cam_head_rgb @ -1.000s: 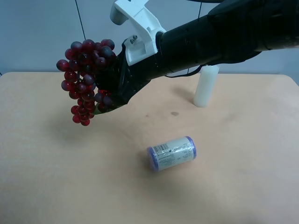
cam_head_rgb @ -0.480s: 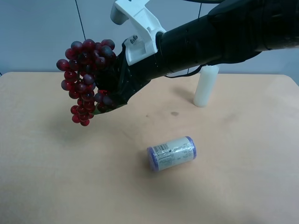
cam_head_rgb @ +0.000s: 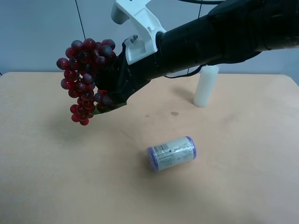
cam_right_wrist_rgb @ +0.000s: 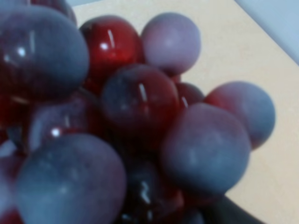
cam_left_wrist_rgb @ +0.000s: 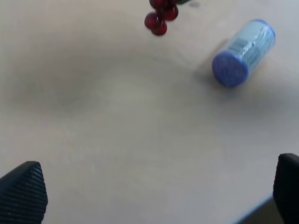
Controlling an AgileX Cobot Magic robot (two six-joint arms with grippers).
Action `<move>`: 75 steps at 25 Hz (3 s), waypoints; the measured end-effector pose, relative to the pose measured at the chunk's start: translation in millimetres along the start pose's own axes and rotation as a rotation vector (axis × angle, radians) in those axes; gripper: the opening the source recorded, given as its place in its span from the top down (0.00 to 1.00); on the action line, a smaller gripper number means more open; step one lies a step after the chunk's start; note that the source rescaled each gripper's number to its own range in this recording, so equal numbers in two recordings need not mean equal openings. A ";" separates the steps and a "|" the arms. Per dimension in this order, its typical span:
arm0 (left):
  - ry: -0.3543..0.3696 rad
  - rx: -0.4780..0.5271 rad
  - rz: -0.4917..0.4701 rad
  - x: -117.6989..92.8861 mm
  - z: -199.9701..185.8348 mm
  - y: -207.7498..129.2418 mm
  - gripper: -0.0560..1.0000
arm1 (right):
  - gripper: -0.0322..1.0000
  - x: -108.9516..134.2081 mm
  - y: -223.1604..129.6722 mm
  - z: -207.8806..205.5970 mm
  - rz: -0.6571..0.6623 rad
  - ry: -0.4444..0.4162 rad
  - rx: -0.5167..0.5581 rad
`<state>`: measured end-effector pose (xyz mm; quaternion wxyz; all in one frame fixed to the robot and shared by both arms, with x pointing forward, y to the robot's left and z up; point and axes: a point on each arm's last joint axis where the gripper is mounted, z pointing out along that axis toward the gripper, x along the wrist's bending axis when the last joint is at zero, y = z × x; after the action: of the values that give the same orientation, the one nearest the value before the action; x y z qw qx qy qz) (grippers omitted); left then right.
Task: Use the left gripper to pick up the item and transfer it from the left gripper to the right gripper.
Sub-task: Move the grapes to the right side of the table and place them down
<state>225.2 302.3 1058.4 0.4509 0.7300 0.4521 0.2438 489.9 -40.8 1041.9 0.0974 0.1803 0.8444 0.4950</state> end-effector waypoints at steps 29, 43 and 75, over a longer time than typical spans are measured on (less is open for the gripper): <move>0.381 -0.049 -0.170 -1.4 10.6 0.5 0.00 | 0.96 -9.1 9.1 -53.1 0.289 -0.124 0.268; 0.442 -0.054 -0.203 -1.8 11.1 0.9 0.00 | 0.97 -24.2 7.8 -96.2 0.385 -0.382 0.666; 0.442 -0.054 -0.203 -1.8 11.1 0.9 0.00 | 0.97 -130.7 -54.2 -2.3 0.294 -0.557 0.470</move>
<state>233.2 295.7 1054.0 0.3827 0.5975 0.6039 0.3631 597.5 -119.1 993.9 0.2069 0.4442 0.8410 0.2292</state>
